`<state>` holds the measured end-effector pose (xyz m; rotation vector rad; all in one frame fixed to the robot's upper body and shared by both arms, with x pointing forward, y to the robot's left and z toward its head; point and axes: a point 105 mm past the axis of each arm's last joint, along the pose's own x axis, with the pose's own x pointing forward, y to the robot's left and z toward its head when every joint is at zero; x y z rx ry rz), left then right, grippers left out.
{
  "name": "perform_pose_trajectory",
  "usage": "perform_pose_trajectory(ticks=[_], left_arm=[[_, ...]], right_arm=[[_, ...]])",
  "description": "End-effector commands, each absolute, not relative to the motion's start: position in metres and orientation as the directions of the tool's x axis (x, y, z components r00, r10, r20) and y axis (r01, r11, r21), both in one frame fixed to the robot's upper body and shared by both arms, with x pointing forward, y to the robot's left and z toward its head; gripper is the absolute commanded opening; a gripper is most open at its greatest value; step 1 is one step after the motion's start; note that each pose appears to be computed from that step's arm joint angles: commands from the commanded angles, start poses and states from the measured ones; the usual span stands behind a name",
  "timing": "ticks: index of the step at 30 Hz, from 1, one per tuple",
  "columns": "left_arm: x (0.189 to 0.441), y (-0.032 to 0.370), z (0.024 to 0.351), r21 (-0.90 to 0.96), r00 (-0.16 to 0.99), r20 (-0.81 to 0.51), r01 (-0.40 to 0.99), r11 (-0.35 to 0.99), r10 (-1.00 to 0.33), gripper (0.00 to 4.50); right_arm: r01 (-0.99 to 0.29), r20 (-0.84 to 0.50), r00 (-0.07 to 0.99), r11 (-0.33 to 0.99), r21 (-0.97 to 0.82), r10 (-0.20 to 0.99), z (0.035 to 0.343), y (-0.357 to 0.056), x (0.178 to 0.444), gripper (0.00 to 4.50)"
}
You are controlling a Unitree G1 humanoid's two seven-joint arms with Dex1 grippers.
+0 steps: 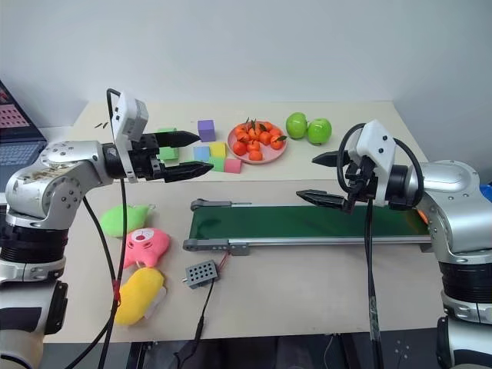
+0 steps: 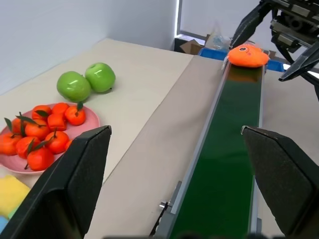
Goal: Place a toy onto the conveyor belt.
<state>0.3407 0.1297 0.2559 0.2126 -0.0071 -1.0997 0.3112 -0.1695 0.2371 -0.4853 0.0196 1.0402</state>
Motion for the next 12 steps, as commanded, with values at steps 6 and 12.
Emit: perform_pose_trajectory(ticks=[6, 12], left_arm=[[0.3358, 0.1313, 0.2715, 0.211, 0.450, -0.077, 0.880, 0.426, -0.890, 4.48], [0.3368, 0.1278, 0.2682, 0.202, 0.445, -0.089, 0.884, 0.421, -0.891, 4.48]], right_arm=[[-0.803, -0.207, 0.538, 0.422, -0.420, 0.817, 0.2515, -0.1737, 0.3067, 4.50], [-0.801, -0.202, 0.541, 0.428, -0.419, 0.816, 0.2517, -0.1736, 0.3073, 4.50]])
